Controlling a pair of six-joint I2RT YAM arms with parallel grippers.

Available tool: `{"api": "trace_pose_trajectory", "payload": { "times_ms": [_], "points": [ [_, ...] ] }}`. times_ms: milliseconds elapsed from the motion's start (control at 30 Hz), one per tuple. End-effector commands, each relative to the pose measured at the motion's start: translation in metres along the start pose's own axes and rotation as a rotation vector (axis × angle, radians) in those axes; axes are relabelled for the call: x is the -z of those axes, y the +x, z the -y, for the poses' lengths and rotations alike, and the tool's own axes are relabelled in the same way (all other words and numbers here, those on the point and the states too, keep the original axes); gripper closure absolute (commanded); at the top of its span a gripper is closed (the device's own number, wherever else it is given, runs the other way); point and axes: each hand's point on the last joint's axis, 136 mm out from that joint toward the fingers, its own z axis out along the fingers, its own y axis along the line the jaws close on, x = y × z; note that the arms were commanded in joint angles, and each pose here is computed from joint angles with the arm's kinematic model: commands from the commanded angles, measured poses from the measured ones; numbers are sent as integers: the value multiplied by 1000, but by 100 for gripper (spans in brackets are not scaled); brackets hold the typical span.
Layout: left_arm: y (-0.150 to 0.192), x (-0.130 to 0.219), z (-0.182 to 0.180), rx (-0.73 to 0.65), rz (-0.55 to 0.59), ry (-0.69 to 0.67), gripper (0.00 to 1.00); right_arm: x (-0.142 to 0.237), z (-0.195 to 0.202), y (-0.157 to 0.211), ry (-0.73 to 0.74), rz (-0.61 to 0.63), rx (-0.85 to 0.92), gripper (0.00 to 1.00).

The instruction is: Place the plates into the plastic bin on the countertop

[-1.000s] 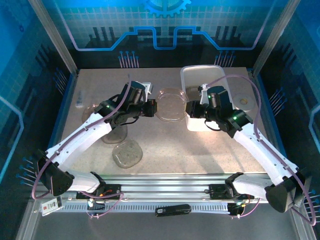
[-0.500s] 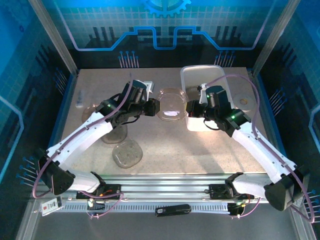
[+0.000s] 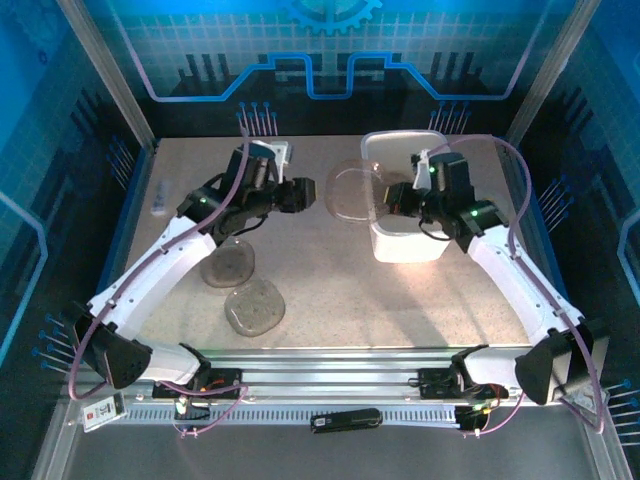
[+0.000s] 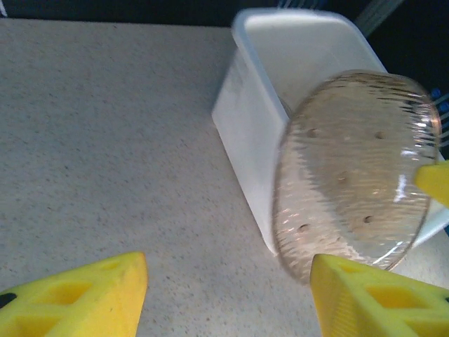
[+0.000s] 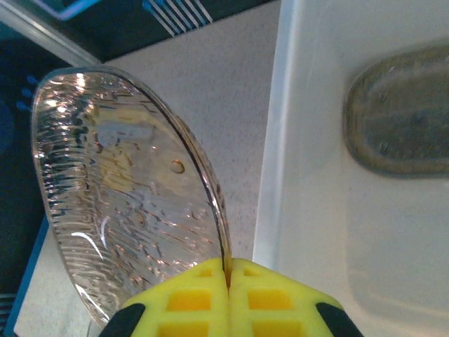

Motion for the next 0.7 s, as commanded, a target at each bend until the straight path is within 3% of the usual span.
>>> {"api": "trace_pose_trajectory", "payload": {
  "times_ms": [0, 400, 667],
  "points": [
    [-22, -7, -7, 1, 26, 14, 36, 9, 1, -30, -21, 28, 27, 100],
    [-52, -77, -26, 28, -81, 25, 36, 11, 80, -79, 204, -96, 96, 100],
    [-70, -118, -38, 48, -115, 21, 36, -22, 120, -79, 275, -227, 119, 100]
  ]
}}
